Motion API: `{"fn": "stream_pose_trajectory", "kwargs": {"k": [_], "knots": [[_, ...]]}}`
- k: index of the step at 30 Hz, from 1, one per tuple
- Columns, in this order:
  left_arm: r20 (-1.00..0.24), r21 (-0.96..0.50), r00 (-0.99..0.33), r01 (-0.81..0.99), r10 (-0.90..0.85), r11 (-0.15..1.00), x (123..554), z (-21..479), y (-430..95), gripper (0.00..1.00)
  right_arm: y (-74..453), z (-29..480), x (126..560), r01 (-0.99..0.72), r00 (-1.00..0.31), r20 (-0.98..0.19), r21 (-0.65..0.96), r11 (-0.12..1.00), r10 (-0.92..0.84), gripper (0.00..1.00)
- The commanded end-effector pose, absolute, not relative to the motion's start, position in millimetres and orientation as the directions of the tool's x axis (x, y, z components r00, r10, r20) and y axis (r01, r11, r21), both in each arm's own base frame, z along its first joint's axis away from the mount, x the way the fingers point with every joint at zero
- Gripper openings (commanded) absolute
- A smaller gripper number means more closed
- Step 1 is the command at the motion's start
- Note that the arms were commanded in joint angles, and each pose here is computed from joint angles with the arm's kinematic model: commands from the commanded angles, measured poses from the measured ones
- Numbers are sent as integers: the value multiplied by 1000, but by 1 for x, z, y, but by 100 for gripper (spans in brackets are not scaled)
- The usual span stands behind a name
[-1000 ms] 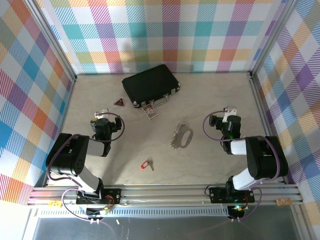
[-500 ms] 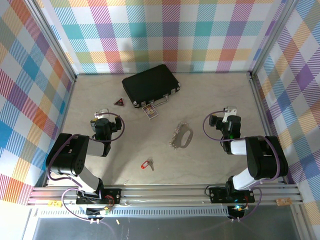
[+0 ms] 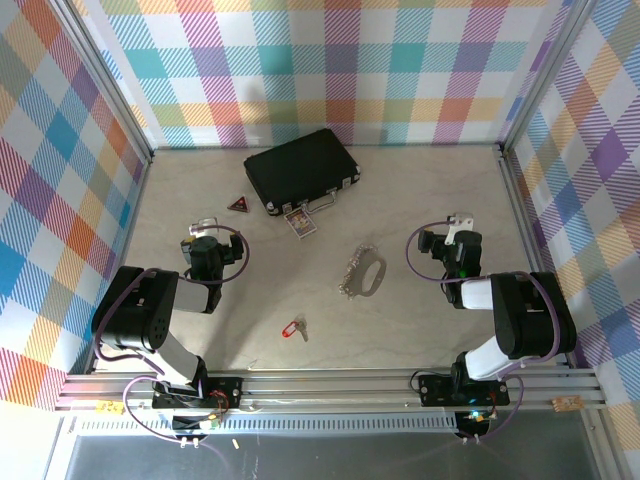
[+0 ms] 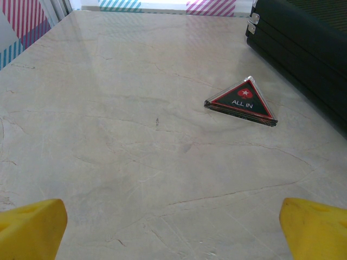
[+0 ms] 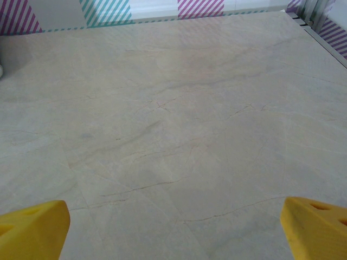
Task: Put the keys on the keyring
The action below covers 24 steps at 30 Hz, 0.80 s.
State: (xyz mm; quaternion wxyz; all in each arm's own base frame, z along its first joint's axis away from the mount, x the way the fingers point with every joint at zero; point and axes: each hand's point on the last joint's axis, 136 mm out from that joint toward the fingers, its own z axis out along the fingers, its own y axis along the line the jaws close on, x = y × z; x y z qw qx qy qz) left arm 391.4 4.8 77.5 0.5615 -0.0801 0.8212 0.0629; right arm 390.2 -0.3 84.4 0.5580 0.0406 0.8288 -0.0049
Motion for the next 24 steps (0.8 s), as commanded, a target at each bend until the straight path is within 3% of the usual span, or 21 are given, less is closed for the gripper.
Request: {"fn": "stream_pose_trajectory", "kwargs": {"k": [1,24], "knots": [[-941,-1,-331,-202,-69,979,395,87,6,100,-1,93,395,78,-342,-936,55,995,78,99],[-942,0,-330,-200,-68,980,394,87,5,100,-1,93,395,77,-338,-938,55,995,79,99]]}}
